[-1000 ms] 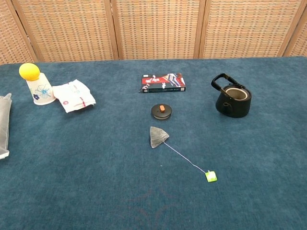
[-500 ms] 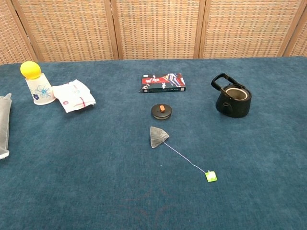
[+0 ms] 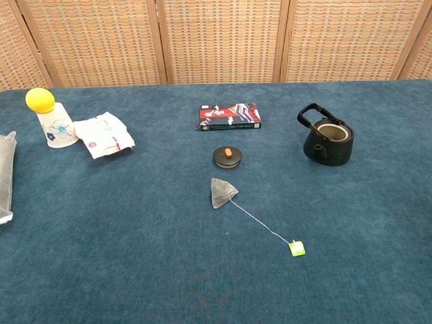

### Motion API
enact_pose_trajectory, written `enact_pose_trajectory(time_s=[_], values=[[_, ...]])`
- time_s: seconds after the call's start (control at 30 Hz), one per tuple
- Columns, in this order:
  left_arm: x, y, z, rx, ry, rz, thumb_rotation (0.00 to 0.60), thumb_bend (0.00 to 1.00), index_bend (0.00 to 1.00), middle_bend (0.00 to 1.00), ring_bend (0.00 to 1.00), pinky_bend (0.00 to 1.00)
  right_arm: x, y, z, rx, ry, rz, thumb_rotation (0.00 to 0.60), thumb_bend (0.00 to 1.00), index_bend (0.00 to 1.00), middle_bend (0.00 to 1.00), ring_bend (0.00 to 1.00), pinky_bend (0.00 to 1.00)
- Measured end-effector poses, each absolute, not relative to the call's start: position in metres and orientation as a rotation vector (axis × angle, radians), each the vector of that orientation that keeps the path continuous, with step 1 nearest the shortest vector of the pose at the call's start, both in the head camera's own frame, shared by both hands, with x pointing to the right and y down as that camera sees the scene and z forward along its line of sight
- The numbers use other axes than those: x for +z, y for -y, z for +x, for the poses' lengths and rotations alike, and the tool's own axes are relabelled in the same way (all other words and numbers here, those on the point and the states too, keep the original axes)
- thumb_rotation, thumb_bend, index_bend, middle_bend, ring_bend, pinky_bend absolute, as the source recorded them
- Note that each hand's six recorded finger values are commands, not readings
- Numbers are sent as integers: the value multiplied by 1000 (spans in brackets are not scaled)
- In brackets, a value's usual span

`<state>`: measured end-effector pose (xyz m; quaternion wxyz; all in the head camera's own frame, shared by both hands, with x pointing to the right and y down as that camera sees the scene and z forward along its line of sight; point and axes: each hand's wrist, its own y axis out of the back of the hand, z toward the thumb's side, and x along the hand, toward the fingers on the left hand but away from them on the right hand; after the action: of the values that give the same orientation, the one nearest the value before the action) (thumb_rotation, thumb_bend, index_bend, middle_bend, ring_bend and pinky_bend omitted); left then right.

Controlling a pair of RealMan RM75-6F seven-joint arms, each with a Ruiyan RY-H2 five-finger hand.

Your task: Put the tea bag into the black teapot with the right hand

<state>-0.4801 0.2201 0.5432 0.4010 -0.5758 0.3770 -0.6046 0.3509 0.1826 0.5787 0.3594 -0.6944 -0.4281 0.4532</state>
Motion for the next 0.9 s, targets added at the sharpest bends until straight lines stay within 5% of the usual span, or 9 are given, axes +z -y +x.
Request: enact_pose_trajectory(time_s=[0.2, 0.9], values=[[545, -216, -482, -1543, -932, -1450, 600, 445, 0, 0, 0, 0, 586, -170, 313, 1071, 954, -1928, 600, 169, 303, 585, 593, 720], [553, -202, -487, -1570, -902, -1448, 600, 446, 0, 0, 0, 0, 625, -182, 224, 967, 595, -2125, 600, 266, 412, 804, 846, 903]])
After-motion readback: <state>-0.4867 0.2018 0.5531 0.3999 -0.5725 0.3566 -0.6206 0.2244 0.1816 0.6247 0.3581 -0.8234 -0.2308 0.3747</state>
